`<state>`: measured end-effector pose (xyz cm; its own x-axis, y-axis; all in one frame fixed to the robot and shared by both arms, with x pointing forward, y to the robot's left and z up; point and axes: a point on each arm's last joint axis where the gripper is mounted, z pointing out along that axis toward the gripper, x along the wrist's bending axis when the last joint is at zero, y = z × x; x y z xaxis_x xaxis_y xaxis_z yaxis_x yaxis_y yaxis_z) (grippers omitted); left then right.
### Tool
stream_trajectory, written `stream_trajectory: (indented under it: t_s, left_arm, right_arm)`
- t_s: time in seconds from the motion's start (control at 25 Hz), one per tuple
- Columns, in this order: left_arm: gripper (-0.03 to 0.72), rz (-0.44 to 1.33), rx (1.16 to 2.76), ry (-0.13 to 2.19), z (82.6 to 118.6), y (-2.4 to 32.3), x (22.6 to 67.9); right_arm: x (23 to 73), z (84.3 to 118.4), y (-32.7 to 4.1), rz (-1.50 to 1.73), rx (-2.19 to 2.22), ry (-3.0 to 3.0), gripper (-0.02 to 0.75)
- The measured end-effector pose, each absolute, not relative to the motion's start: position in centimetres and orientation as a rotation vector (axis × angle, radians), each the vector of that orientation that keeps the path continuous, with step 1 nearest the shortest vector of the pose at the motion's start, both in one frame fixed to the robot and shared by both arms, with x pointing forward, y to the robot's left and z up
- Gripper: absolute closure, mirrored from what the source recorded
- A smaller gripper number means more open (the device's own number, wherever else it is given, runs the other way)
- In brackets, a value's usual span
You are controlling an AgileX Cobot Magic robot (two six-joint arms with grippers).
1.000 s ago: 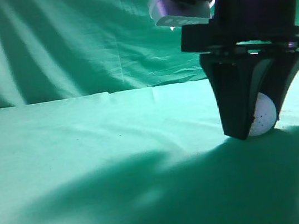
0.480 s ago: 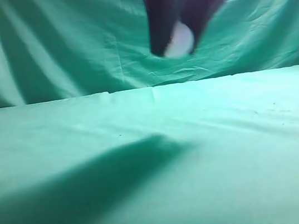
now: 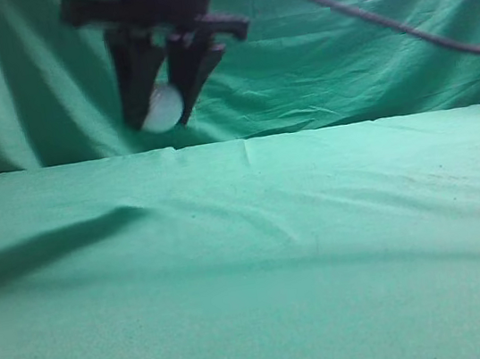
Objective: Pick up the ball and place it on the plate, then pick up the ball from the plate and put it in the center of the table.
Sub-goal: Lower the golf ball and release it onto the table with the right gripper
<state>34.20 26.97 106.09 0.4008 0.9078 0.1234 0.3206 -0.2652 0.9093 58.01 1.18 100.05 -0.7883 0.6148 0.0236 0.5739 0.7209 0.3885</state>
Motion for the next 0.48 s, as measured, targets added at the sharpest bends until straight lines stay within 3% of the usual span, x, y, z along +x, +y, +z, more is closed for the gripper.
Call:
stream_trajectory:
  t_s: [0.2,0.48]
  left_arm:
    - [0.688,0.856,1.789,1.067,106.1,27.0,34.2]
    - [0.688,0.847,1.792,1.08,105.6,27.0,34.2]
  right_arm:
    - [59.3,97.0,4.0,0.571,0.943,2.838,0.41]
    - [59.9,94.3,4.7,0.529,0.949,2.861,0.41]
